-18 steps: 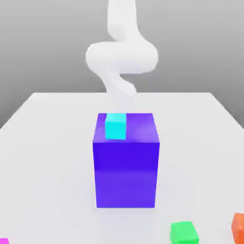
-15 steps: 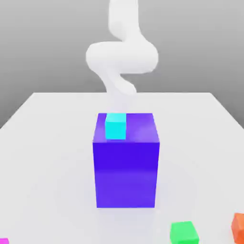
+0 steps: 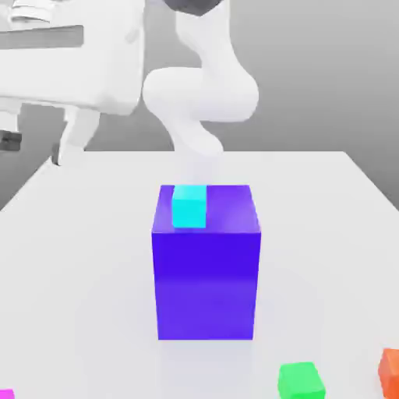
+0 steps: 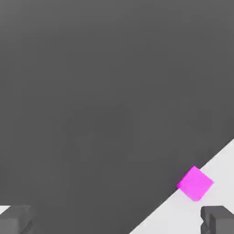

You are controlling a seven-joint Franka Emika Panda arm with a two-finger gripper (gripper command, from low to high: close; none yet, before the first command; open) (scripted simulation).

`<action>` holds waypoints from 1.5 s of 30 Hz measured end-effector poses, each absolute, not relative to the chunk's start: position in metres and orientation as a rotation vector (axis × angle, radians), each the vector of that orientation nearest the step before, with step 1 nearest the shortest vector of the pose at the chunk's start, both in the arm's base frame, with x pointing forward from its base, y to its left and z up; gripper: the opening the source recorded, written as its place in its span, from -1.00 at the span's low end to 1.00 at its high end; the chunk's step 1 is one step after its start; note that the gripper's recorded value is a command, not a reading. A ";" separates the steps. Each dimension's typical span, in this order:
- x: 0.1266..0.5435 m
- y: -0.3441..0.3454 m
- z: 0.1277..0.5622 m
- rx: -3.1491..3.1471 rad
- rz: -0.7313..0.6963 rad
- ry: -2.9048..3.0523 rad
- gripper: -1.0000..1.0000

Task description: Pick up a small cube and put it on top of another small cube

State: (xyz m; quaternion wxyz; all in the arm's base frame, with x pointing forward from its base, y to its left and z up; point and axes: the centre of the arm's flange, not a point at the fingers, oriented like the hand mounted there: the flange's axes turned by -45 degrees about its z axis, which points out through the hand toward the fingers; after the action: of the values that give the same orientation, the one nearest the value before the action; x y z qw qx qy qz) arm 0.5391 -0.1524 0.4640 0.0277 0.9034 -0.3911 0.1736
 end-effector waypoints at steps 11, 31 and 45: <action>0.553 -0.245 0.284 2.544 0.179 -1.789 0.00; 0.540 -0.272 0.186 2.377 0.001 -2.060 -1.00; 0.522 0.079 0.237 2.726 -0.008 -1.593 -1.00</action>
State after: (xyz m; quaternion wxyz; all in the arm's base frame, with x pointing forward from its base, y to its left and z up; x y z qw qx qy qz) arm 0.5224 0.0785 0.2368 -0.0081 0.8634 -0.5045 -0.0027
